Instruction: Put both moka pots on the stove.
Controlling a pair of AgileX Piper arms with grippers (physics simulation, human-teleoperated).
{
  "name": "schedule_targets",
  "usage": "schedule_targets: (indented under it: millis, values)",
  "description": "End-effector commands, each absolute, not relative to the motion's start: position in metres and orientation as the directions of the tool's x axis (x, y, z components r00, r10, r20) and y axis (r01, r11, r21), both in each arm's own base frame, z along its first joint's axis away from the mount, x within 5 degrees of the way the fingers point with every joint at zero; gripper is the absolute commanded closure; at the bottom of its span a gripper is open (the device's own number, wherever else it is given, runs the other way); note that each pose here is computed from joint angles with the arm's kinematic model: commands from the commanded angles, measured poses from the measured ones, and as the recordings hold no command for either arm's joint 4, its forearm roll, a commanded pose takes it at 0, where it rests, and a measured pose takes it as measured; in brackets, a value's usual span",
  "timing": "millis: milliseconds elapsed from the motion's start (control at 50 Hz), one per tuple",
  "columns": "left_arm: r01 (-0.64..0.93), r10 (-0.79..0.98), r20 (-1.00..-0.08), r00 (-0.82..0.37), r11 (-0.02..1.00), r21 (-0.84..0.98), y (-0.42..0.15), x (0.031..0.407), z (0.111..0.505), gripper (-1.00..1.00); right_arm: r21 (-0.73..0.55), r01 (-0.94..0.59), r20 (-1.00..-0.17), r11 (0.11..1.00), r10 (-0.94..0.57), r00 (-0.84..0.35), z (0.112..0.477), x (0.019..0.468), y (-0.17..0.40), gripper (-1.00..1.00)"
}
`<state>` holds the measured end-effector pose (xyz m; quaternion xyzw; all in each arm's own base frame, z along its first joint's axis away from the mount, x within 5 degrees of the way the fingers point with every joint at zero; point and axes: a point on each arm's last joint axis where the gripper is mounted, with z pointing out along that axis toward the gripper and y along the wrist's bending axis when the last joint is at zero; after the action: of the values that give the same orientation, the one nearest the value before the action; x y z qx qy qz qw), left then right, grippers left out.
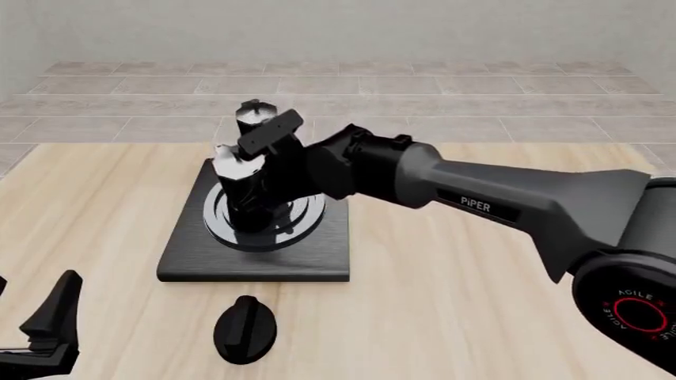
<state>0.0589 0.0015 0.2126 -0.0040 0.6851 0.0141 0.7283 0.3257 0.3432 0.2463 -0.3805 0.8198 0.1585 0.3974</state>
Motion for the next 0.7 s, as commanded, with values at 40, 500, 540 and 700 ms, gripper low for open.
schedule_targets:
  millis: [40,500,540,700]
  values:
    - [-0.025,0.015,-0.998,0.059,1.000,0.013,0.0014,0.0593,0.2127,-1.00,-0.044,-0.744,-0.787,0.667,-0.482,-0.385,0.2521,0.3329,0.3462,1.00]
    - [-0.022,0.018,-0.998,0.056,1.000,0.017,0.0013,0.0603,0.2128,-1.00,-0.043,-0.738,-0.779,0.673,-0.485,-0.397,0.2511,0.3387,0.3463,1.00]
    - [-0.022,0.019,-0.998,0.056,1.000,0.018,0.0013,0.0605,0.2129,-1.00,-0.041,-0.736,-0.779,0.675,-0.483,-0.400,0.2512,0.3392,0.3462,1.00]
    - [-0.022,0.019,-0.998,0.056,1.000,0.018,0.0013,0.0605,0.2124,-1.00,-0.041,-0.735,-0.780,0.677,-0.481,-0.400,0.2523,0.3405,0.3461,1.00]
